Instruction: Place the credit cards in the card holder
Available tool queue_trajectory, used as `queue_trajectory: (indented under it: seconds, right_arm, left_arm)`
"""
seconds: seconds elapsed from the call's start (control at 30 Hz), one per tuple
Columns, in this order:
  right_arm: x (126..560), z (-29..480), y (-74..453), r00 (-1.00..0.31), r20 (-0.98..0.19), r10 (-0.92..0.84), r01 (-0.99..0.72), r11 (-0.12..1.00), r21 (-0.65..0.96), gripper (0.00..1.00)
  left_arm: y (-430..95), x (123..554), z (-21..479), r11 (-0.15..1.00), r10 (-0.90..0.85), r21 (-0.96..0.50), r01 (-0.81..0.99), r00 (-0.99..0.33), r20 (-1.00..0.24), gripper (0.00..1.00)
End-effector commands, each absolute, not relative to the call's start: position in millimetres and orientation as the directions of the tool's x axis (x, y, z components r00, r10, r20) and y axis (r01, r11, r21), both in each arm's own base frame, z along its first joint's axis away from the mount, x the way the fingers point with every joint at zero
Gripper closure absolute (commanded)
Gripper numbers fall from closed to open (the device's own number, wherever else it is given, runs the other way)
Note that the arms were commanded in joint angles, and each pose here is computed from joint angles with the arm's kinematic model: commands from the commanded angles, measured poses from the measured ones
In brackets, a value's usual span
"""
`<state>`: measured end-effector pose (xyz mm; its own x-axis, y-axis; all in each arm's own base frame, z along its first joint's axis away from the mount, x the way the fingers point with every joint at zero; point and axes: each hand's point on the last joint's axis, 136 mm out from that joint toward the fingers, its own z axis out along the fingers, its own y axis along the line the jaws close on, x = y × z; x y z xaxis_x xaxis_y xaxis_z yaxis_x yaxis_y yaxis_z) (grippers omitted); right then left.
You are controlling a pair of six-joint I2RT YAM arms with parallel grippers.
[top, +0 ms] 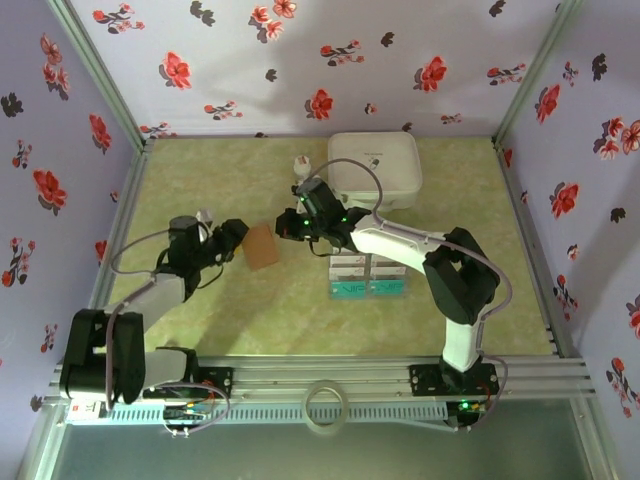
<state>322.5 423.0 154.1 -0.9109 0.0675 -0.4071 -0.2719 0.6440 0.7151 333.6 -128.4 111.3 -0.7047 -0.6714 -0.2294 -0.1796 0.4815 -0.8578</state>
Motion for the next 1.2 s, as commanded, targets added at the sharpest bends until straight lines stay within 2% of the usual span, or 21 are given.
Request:
queue_trajectory:
  seconds: [0.0, 0.27, 0.57, 0.73, 1.03, 1.17]
  right_arm:
    - [318.7, 180.3, 435.7, -0.912, -0.4, 0.087, -0.292, 0.546, 0.785, 1.0]
    - [316.9, 170.2, 458.9, -0.944, -0.314, 0.101, -0.236, 0.459, 0.857, 1.0]
    - [316.1, 157.2, 460.3, -0.951, -0.292, 0.097, -0.22, 0.451, 0.865, 1.0]
    - [318.3, 151.1, 456.2, -0.954, -0.28, 0.109, -0.203, 0.453, 0.868, 1.0]
    - [320.8, 146.0, 453.3, -0.954, -0.271, 0.126, -0.188, 0.451, 0.872, 1.0]
    - [321.7, 141.1, 450.5, -0.955, -0.265, 0.136, -0.178, 0.456, 0.872, 1.0]
  left_arm:
    - [-130.8, 332.8, 97.4, 0.512, -0.637, -0.847, -0.141, -0.724, -0.264, 0.4]
    - [-140.2, 334.5, 71.2, 0.469, -0.634, -0.87, -0.153, -0.744, -0.211, 0.36]
    - [-140.3, 331.9, 67.4, 0.47, -0.63, -0.869, -0.154, -0.749, -0.208, 0.36]
    - [-133.6, 327.8, 71.0, 0.509, -0.619, -0.846, -0.158, -0.75, -0.233, 0.35]
    - [-115.0, 319.1, 83.0, 0.651, -0.568, -0.742, -0.161, -0.752, -0.335, 0.25]
    - [-108.2, 312.9, 73.7, 0.702, -0.54, -0.685, -0.198, -0.774, -0.329, 0.25]
